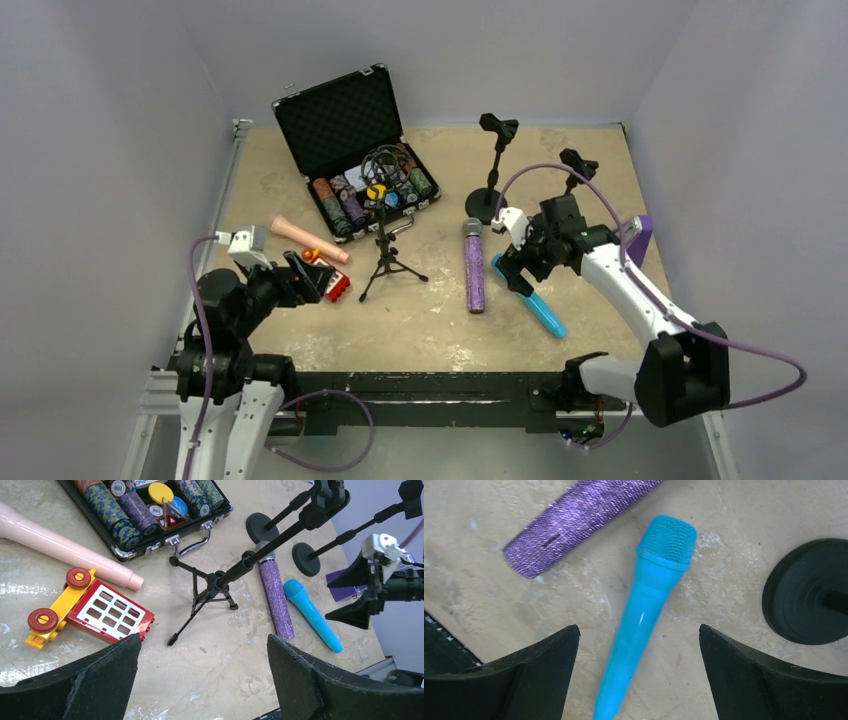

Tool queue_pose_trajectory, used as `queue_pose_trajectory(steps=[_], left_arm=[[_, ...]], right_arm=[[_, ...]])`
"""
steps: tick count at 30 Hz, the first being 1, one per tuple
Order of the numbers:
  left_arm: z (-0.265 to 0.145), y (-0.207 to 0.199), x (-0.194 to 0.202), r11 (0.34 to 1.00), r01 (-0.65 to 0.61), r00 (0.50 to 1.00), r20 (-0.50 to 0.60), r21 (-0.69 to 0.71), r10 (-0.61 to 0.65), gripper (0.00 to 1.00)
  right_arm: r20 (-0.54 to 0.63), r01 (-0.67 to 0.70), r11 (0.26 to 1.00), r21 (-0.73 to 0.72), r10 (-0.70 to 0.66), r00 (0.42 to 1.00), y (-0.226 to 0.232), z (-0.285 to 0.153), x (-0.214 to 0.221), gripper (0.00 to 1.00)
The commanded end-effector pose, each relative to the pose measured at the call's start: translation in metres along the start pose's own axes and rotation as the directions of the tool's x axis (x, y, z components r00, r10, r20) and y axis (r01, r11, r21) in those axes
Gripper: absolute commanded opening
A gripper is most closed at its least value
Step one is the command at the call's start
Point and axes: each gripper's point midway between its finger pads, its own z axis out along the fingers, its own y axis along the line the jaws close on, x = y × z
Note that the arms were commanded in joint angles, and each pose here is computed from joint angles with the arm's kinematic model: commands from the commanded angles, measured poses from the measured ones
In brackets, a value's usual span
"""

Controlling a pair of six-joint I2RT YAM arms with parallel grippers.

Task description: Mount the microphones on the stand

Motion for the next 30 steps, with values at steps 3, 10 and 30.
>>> queue_pose_trajectory(steps=[3, 10, 30], left_arm=[[0.002, -0.004, 0.002, 0.999, 0.028, 1.000, -0.002, 0.031, -0.028, 1.00], [0.004, -0.005, 0.004, 0.999, 0.027, 1.000, -0.006, 0.043, -0.027, 1.00], [-0.003, -0.050, -0.005, 0.950, 0.121, 0.991, 0.022, 0.286, -0.133, 1.00]], right_arm=[[-0.083, -0.038, 0.983, 0.181, 0.054, 0.995, -0.044, 0.026, 0.014, 0.86], [-0.154, -0.085, 0.987, 0.139, 0.106, 0.982, -0.040, 0.050, 0.033, 0.83], [-0.259, -0.169, 0.985, 0.023, 0.169, 0.951, -0.026, 0.067, 0.043, 0.45]])
